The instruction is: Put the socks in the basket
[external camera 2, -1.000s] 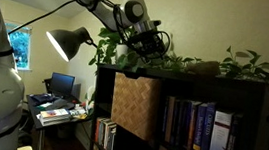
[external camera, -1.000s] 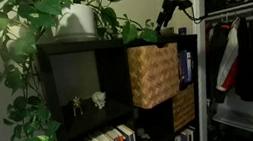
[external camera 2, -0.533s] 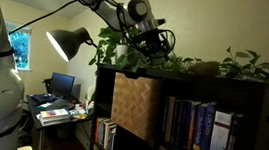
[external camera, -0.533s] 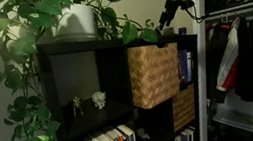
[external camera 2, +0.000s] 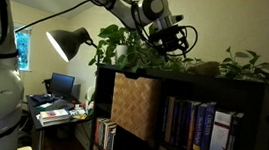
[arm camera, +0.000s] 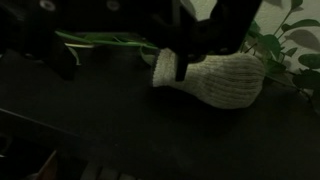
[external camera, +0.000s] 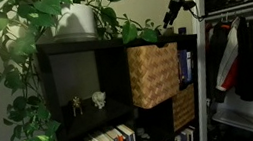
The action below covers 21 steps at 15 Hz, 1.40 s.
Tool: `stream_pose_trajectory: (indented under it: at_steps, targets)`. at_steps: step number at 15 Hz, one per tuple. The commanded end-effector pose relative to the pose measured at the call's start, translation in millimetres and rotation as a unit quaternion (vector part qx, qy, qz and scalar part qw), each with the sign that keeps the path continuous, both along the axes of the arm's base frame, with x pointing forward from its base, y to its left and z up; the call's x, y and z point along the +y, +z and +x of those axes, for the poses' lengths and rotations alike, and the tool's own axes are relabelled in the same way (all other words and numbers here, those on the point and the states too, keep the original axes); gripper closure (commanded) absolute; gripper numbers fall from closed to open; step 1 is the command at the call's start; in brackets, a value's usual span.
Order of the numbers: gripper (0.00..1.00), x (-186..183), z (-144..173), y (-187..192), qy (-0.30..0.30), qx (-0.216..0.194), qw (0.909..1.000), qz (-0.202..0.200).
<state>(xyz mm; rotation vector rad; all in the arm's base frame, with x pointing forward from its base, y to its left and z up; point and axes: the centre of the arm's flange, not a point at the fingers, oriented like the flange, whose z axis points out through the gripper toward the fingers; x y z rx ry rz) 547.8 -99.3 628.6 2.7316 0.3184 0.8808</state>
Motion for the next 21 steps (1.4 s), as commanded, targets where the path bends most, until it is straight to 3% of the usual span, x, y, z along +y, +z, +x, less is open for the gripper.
stream_pose_trajectory:
  at_steps: [1, 10, 20, 21]
  targets:
    - [0.00, -25.4, 25.5, -1.9, 0.004, -0.029, 0.9996, 0.002]
    - [0.00, -33.2, 69.1, -21.0, 0.023, -0.089, 0.9937, -0.065]
    - [0.00, -27.3, 86.9, -38.1, 0.049, -0.080, 0.9888, -0.116]
    - [0.09, -26.8, 86.9, -38.0, 0.050, -0.081, 0.9880, -0.122]
